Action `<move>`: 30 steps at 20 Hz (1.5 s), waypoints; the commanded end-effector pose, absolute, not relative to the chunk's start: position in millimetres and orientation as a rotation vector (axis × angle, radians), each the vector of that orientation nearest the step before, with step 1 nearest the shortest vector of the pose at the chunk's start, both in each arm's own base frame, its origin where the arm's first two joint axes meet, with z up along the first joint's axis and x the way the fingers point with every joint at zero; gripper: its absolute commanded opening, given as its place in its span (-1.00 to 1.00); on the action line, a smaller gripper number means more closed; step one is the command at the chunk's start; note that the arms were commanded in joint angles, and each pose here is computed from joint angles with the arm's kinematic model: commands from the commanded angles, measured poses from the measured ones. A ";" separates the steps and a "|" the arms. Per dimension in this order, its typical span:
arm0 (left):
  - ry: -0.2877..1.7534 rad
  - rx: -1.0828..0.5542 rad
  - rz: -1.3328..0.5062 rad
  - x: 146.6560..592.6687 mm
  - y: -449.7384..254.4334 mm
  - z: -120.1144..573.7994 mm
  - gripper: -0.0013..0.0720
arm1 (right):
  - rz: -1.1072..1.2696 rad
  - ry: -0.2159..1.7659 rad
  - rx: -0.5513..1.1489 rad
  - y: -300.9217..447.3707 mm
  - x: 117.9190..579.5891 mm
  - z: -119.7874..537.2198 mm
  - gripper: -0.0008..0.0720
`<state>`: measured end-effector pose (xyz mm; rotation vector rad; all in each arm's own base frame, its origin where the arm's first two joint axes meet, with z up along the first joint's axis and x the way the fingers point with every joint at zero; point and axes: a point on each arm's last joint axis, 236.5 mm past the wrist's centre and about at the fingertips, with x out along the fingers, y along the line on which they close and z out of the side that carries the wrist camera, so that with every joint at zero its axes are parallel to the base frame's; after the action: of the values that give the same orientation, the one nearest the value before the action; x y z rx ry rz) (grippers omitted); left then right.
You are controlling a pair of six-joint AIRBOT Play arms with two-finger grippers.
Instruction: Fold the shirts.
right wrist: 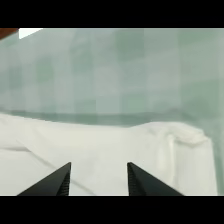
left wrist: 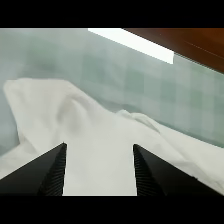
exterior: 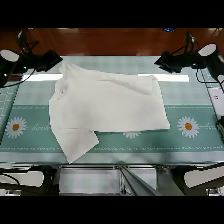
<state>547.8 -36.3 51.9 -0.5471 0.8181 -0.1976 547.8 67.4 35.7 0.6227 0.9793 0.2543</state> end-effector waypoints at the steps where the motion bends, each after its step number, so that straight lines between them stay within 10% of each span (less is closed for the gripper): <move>1: 0.991 -0.504 -0.262 517.1 -11.8 65.8 0.43 | 0.299 1.020 0.636 38.1 530.8 74.4 0.14; 13: 1.389 -0.948 0.003 236.8 34.4 -68.8 0.43 | 0.275 1.322 0.667 38.4 279.9 -15.8 0.14; 26: 1.421 -1.043 -0.029 247.6 -12.1 -118.4 0.42 | 0.269 1.238 0.711 53.8 264.5 -6.4 0.14; 27: 1.424 -1.031 -0.049 249.6 -17.7 -119.8 0.26 | 0.256 1.230 0.712 50.3 266.3 -6.9 0.14; 28: 1.437 -1.005 -0.075 248.8 -22.8 -120.9 -0.56 | 0.224 1.212 0.721 41.2 269.6 -7.8 0.14; 29: 1.442 -0.994 -0.088 248.8 -25.4 -120.9 -0.91 | 0.156 1.189 0.748 23.3 273.0 -10.1 0.14; 30: 1.445 -0.987 -0.097 249.0 -27.0 -119.7 -0.91 | 0.070 1.171 0.772 -0.1 272.9 -14.3 0.14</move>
<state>245.2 -18.8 -116.3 -1.0235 1.4413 -0.0624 269.7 33.9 -8.7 0.7329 1.2083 0.2012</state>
